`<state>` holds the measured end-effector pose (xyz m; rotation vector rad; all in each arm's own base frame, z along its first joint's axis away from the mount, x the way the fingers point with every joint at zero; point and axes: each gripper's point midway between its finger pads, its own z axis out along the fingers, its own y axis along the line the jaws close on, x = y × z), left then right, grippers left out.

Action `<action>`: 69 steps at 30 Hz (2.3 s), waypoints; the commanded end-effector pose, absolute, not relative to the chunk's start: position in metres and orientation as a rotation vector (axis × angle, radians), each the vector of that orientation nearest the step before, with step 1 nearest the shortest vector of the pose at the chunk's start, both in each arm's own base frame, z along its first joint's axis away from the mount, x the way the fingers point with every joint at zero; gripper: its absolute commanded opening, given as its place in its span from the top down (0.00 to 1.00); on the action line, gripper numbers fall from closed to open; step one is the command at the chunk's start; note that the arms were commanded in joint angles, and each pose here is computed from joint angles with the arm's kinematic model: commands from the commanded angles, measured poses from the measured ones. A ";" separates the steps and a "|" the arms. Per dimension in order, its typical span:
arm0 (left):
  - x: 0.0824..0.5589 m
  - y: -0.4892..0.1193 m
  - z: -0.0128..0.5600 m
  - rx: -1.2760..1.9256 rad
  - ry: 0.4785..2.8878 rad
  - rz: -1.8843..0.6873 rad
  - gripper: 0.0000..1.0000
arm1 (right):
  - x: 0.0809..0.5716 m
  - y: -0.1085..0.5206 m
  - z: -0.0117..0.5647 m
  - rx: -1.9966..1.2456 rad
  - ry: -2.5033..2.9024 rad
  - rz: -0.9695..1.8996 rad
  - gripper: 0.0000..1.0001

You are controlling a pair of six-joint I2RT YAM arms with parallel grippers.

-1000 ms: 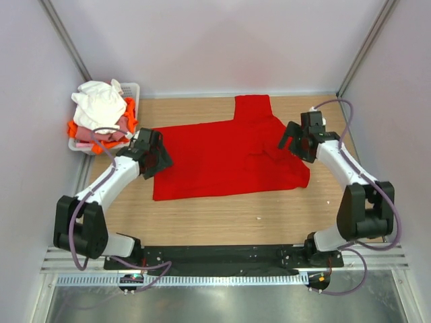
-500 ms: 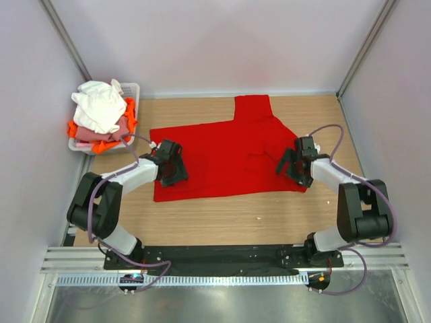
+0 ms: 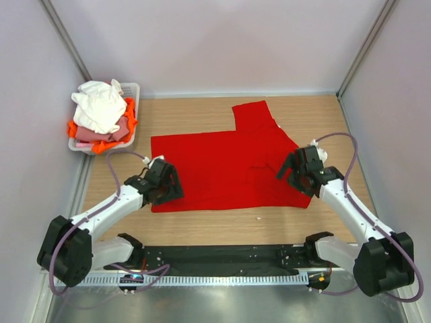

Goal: Fold and stack the t-shirts
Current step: Fold the tshirt

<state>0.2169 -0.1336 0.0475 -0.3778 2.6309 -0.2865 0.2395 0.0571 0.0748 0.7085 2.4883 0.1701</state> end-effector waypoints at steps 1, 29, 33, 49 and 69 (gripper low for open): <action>0.215 -0.122 0.043 -0.313 2.623 -0.200 0.30 | 0.277 0.052 0.135 0.663 2.357 0.094 0.03; 0.245 -0.115 0.072 -0.203 2.380 -0.095 0.33 | 0.383 0.084 0.037 0.467 2.614 -0.182 0.64; 0.244 -0.114 0.074 -0.205 2.367 -0.104 0.33 | 0.417 0.069 0.064 0.428 2.534 -0.339 0.64; 0.243 -0.119 0.078 -0.177 2.339 -0.105 0.32 | 0.422 0.109 0.099 0.291 2.499 -0.012 0.48; 0.241 -0.120 0.079 -0.163 2.326 -0.078 0.33 | 0.396 0.138 0.035 0.272 2.634 0.204 0.61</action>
